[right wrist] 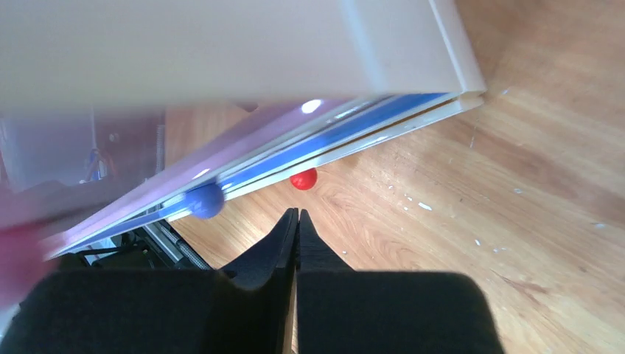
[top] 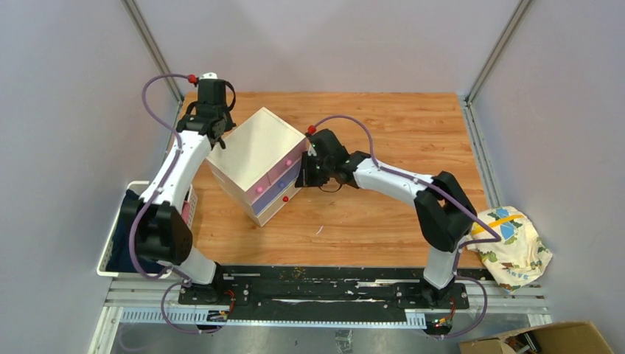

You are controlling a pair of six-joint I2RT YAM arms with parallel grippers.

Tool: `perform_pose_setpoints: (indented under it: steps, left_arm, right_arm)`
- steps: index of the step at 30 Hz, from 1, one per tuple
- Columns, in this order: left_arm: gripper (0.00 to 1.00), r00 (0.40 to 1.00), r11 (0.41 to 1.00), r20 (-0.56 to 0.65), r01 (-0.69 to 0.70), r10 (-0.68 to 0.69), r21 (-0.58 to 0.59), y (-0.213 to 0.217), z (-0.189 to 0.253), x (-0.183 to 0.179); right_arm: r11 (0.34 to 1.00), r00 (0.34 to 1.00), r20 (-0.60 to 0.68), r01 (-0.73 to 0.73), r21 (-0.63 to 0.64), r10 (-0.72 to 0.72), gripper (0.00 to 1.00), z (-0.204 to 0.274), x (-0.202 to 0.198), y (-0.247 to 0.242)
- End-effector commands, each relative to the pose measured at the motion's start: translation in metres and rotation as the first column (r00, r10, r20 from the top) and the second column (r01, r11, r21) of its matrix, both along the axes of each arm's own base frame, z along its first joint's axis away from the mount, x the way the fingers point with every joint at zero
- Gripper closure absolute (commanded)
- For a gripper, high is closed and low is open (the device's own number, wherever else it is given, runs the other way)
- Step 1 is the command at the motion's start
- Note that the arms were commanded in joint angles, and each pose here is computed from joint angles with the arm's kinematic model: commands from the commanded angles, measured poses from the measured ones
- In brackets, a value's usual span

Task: Organize the makeup
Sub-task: Close the drawer in the storage box, then reset both arms

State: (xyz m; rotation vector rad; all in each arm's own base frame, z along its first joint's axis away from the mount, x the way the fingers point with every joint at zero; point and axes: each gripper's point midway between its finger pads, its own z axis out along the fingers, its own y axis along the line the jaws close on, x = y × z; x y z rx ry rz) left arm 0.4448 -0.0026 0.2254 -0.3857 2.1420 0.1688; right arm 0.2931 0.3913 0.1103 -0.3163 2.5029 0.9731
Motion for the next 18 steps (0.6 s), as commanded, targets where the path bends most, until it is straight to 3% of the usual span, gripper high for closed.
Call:
perform_pose_setpoints:
  steps: [1, 4, 10, 14, 18]
  left_arm:
    - [0.75, 0.987, 0.999, 0.158, -0.039, 0.039, 0.0, 0.008, 0.077, -0.034]
    - [0.68, 0.969, 1.0, 0.244, -0.027, 0.03, -0.016, 0.009, 0.111, -0.052]
    - [0.67, 0.92, 0.997, 0.389, 0.056, -0.033, -0.048, 0.003, 0.159, -0.106]
    - [0.68, 0.877, 0.974, 0.459, 0.204, -0.139, -0.095, -0.02, 0.157, -0.139]
    - [0.65, 0.855, 0.958, 0.489, 0.262, -0.173, -0.119, -0.029, 0.144, -0.161]
  right_arm:
    - [0.995, 0.984, 0.174, -0.006, -0.104, 0.024, 0.97, 0.024, 0.001, -0.025]
    - [0.99, 0.973, 0.232, 0.021, -0.136, 0.011, 0.95, 0.037, 0.001, -0.041]
    - [0.97, 0.933, 0.356, 0.127, -0.206, -0.047, 0.94, 0.07, 0.001, -0.081]
    - [0.958, 0.89, 0.449, 0.192, -0.213, -0.078, 0.91, 0.097, -0.004, -0.105]
    - [0.947, 0.858, 0.501, 0.246, -0.206, -0.114, 0.9, 0.114, -0.005, -0.123]
